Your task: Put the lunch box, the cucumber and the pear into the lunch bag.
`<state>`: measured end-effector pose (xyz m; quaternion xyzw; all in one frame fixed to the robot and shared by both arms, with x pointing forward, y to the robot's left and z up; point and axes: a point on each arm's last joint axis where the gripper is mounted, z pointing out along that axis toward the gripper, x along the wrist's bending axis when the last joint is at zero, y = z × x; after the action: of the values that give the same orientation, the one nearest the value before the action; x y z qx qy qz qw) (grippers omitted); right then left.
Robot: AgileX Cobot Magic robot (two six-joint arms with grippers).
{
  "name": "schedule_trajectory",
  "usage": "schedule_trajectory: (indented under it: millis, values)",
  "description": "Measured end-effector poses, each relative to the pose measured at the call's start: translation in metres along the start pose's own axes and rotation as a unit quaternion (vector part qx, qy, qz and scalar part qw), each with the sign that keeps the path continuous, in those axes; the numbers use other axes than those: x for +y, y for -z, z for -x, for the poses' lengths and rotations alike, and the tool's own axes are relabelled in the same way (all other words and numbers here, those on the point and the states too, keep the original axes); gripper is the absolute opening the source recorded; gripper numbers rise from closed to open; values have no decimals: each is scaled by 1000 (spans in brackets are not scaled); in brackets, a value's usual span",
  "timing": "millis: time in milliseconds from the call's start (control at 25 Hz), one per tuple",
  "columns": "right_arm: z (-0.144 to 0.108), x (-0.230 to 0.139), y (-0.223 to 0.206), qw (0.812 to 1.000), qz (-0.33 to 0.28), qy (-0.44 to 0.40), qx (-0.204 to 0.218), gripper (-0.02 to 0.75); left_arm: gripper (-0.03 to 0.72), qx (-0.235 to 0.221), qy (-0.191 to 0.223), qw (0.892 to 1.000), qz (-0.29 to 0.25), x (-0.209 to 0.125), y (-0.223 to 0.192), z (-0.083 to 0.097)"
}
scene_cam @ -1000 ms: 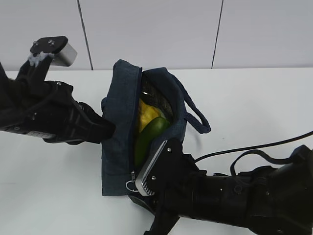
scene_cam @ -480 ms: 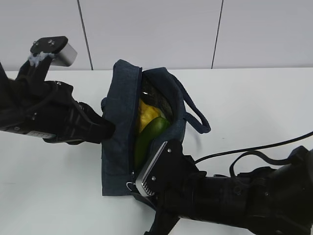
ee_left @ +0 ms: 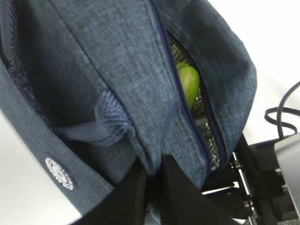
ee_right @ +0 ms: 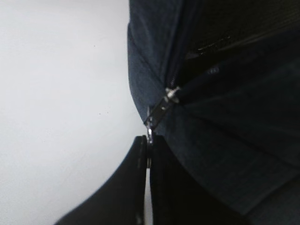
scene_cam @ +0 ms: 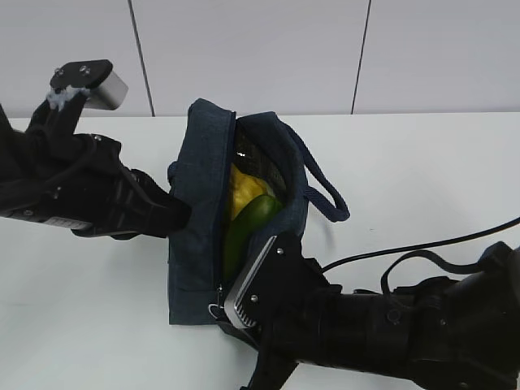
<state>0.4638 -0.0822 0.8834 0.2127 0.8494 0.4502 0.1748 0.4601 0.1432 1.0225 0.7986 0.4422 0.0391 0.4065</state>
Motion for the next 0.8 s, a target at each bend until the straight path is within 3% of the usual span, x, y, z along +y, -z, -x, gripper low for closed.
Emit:
schedule_trajectory:
  millis: [360,800]
  values:
    - [-4,8,5,1000,13,-7,23,0,3,4,-1,1000,4,1,0,-1]
    - [-3,27,24,999,30,-1,20,0,3,9,-6,1000,3,0,-1,-2]
